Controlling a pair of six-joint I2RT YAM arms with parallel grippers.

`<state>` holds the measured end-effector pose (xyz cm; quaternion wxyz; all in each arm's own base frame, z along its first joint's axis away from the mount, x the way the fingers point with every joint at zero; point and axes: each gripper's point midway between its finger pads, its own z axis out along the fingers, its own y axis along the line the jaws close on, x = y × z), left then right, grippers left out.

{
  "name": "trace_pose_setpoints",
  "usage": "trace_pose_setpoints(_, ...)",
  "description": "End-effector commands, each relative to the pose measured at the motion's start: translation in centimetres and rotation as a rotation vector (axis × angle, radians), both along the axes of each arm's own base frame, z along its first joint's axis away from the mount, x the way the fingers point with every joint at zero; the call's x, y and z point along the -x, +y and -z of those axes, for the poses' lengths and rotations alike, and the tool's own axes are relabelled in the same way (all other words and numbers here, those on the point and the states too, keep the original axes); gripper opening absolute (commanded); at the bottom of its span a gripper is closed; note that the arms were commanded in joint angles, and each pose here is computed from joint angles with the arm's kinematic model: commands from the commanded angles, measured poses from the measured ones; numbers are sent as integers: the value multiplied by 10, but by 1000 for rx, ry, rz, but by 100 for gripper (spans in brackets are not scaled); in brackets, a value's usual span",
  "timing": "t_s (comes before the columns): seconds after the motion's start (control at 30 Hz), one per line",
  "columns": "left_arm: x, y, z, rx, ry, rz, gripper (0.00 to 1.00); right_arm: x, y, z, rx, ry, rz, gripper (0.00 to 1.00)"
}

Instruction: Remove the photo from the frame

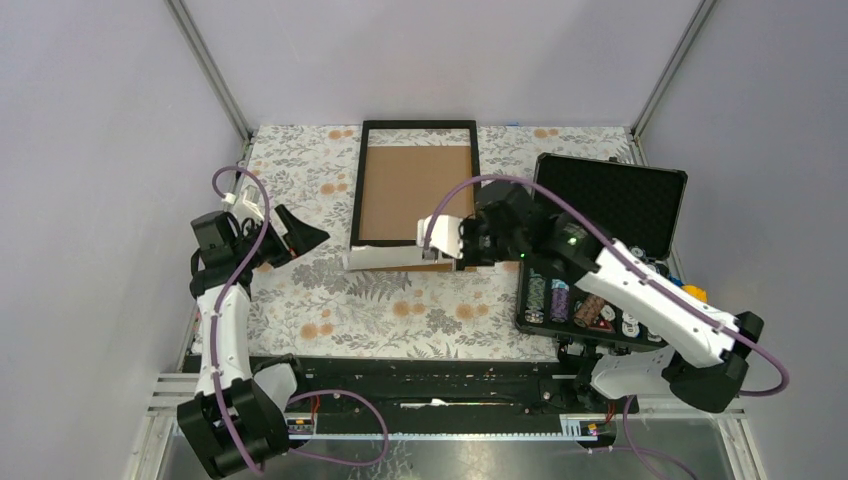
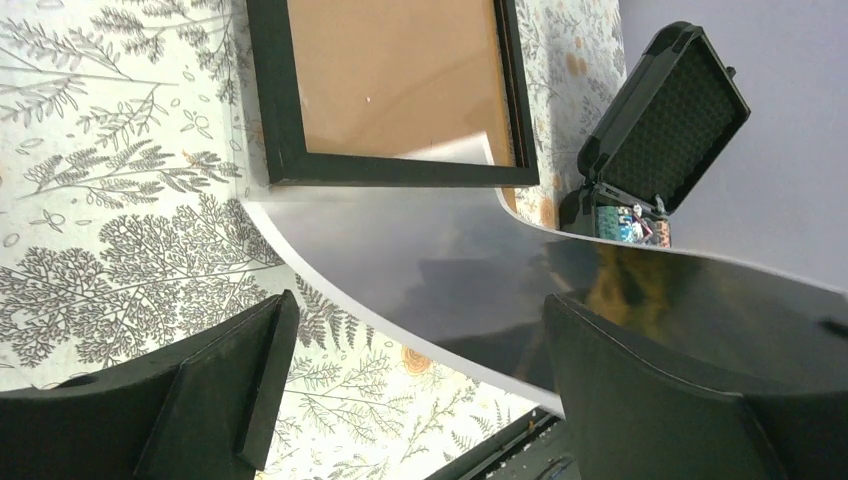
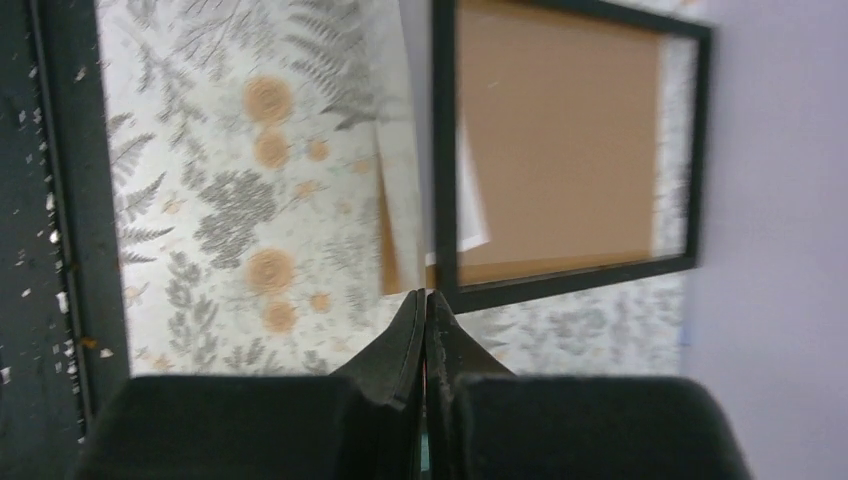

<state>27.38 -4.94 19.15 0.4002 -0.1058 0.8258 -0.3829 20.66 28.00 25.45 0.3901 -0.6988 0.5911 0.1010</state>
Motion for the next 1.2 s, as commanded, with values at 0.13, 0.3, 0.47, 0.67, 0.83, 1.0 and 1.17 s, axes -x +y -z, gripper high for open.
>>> trace_pose_setpoints(0.13,-3,9,-15,-52,-87,-65,99,-24,-30,-132,-100,-335,94,0)
trace_pose_setpoints(0.3,-5,9,-11,-46,-84,-59,99,-50,-36,-174,-101,-518,160,0)
trace_pose_setpoints(0.47,-8,11,-6,-41,-65,-75,99,-89,-33,-198,-42,-714,266,0)
trace_pose_setpoints(0.67,-11,13,-1,-43,-55,-81,99,-149,-25,-203,-23,-780,341,0)
trace_pose_setpoints(0.83,-9,10,-4,-36,-68,-67,99,-208,-25,-215,-62,-793,410,0)
trace_pose_setpoints(1.0,-11,12,-1,-36,-63,-70,99,-258,-20,-238,-119,-863,453,0)
trace_pose_setpoints(1.17,-12,13,2,-38,-53,-75,99,-293,-7,-239,-154,-915,453,0)
